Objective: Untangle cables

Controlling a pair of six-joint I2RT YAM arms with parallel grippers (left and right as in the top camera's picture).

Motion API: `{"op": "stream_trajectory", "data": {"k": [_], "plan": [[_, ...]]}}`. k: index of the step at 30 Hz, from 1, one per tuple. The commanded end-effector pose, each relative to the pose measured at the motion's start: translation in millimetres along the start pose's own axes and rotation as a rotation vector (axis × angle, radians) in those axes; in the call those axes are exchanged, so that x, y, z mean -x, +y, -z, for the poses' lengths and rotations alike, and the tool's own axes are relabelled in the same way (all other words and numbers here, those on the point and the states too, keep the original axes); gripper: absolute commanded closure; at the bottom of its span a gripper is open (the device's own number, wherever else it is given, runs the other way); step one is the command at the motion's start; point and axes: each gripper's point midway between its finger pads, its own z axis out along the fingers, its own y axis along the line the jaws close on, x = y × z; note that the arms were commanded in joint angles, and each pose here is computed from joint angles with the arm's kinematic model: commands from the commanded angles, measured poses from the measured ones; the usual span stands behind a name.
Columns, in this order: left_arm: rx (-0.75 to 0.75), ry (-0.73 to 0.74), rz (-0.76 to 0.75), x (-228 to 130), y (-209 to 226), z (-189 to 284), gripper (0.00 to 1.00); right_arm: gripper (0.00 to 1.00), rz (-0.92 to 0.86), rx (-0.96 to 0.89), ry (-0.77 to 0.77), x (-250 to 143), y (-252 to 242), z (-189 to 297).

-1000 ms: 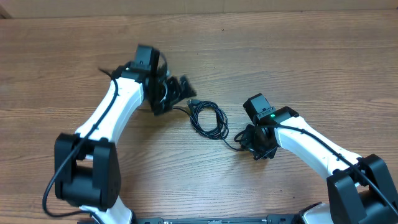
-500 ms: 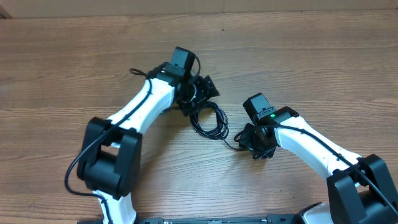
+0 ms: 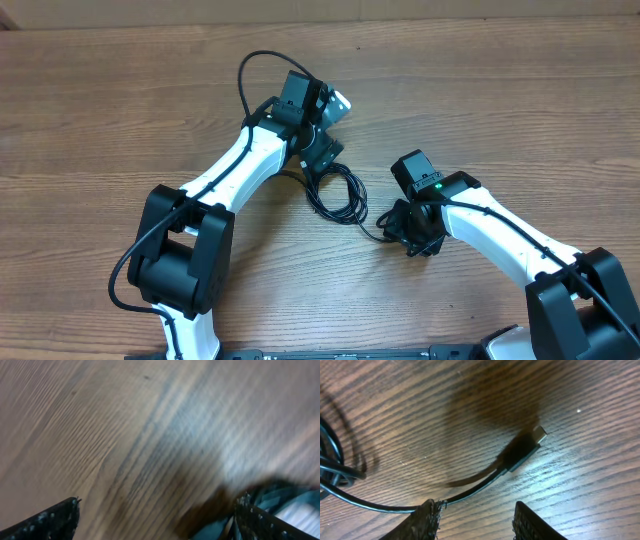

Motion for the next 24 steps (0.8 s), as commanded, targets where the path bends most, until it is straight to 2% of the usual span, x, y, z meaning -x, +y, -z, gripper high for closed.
{"op": "stream_trajectory", "data": {"k": [1,6,11,15,21,24], "plan": [[-0.073,-0.017,-0.307,2,-13,2,0.04,0.53,-0.003,0.002,-0.002,2,0,-2],[-0.175,0.037,-0.400,-19,-31,4,0.11,0.52,-0.003,0.003,-0.003,2,0,-2],[-0.235,0.043,-0.377,-28,-35,7,0.09,0.48,0.001,0.024,-0.020,6,5,-2],[-0.335,-0.045,-0.349,-19,-49,12,0.06,0.48,0.005,0.046,-0.038,10,11,-1],[-0.371,-0.062,-0.348,-19,-58,-2,0.18,0.48,0.008,0.064,-0.051,14,15,-1],[-0.375,-0.039,-0.349,-27,-61,-21,0.20,0.47,0.008,0.064,-0.051,14,15,-1]]}}
